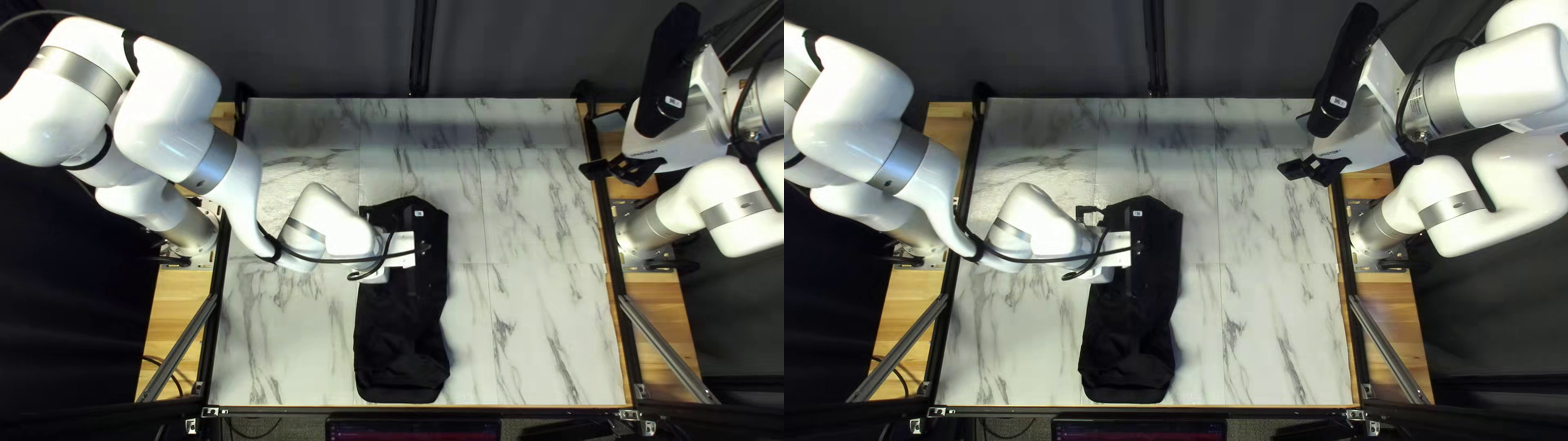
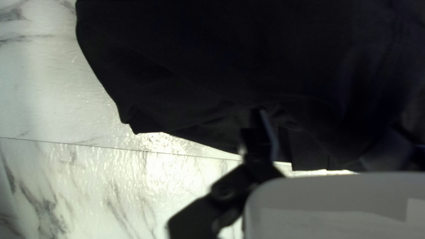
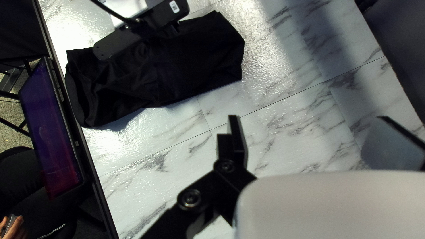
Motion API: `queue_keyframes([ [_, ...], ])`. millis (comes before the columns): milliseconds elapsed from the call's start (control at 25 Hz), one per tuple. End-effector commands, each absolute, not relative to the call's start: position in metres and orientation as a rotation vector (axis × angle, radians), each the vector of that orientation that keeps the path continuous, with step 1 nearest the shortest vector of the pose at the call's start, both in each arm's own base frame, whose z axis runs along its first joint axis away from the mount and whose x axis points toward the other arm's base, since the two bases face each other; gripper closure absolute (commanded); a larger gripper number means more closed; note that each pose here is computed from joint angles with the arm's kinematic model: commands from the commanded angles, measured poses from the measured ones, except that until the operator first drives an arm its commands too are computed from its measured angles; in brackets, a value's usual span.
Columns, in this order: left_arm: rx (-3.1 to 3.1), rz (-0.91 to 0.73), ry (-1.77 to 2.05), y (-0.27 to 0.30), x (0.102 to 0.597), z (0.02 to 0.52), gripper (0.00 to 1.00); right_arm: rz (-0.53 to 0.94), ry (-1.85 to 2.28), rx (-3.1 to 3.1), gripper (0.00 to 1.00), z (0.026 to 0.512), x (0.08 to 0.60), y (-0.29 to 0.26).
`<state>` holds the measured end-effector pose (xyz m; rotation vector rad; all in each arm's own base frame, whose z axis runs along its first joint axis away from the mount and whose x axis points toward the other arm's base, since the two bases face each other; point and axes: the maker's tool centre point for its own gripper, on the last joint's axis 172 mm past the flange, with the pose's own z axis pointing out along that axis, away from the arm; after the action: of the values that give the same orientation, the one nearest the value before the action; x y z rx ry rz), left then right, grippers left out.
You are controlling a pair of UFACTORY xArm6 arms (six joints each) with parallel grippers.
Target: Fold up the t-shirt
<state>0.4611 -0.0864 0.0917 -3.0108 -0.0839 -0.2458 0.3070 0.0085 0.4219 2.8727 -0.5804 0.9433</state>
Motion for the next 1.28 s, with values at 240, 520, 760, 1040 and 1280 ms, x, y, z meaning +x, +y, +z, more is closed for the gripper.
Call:
queue_keyframes([
  [240,-2.993,-0.144,0.032,-0.085,0.492,0.142,1.00,0.943,-0.580,2.873,0.00,0.422,0.307,0.008],
  [520,-3.008,-0.023,0.115,-0.086,0.509,0.155,1.00,0.943,-0.580,2.873,0.00,0.422,0.307,0.008],
  [760,-3.007,0.020,0.172,-0.081,0.509,0.164,0.97,0.943,-0.580,2.873,0.00,0.422,0.307,0.008],
  [1040,-3.027,0.026,0.259,-0.102,0.505,0.153,0.95,0.943,-0.580,2.873,0.00,0.422,0.307,0.008],
  [1280,-2.980,0.109,0.284,-0.084,0.473,0.176,0.95,0.943,-0.580,2.873,0.00,0.422,0.307,0.008],
])
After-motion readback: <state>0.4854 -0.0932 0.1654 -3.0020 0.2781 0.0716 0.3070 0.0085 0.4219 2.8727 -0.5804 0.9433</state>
